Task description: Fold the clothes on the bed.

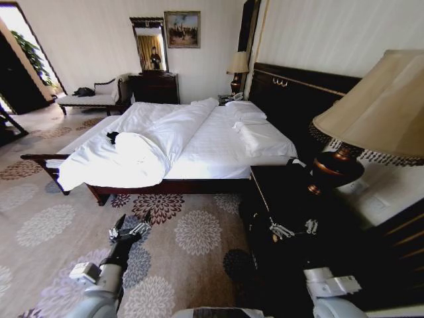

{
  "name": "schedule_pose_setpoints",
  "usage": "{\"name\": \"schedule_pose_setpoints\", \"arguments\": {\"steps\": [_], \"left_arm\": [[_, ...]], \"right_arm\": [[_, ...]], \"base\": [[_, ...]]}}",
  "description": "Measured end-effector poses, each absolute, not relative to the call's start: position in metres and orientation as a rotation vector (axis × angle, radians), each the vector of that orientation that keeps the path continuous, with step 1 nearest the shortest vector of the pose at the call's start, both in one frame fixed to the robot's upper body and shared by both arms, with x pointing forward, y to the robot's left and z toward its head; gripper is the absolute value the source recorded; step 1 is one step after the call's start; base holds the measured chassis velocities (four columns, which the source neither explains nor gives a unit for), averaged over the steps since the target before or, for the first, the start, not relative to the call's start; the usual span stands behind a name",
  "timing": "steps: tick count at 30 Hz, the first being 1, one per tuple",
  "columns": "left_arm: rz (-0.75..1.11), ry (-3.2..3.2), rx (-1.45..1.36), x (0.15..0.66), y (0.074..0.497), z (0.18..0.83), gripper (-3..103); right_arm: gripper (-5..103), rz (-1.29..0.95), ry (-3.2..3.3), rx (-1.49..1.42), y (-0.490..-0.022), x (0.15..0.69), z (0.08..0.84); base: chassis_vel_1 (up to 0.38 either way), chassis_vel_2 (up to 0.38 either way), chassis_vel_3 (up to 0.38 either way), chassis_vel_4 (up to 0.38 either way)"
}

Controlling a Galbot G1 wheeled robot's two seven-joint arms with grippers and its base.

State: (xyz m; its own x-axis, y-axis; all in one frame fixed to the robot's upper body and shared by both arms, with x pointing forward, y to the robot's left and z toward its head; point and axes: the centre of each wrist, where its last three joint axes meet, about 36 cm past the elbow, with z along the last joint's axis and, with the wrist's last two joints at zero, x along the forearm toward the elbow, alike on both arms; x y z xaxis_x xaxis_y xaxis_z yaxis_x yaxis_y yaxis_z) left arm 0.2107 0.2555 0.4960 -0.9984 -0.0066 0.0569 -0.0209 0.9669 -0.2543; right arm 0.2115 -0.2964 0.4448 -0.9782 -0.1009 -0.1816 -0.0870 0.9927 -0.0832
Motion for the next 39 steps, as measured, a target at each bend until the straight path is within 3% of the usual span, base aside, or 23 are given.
{"name": "schedule_pose_setpoints", "arguments": {"steps": [14, 39], "left_arm": [[0.506, -3.057, 0.023, 0.2088, 0.2528, 0.5029, 100], [0.506, -3.056, 0.028, 0.2096, 0.2521, 0.5017, 100]], "right_arm": [[100, -0.084, 2.951, -0.068, -0.2946, 0.2145, 0.4425], [100, -0.073, 2.95, -0.05, -0.2942, 0.2162, 0.4409]], "base": [[0.0, 0.0, 0.0, 0.0], [-0.017, 0.019, 0.018, -0.02]]}}
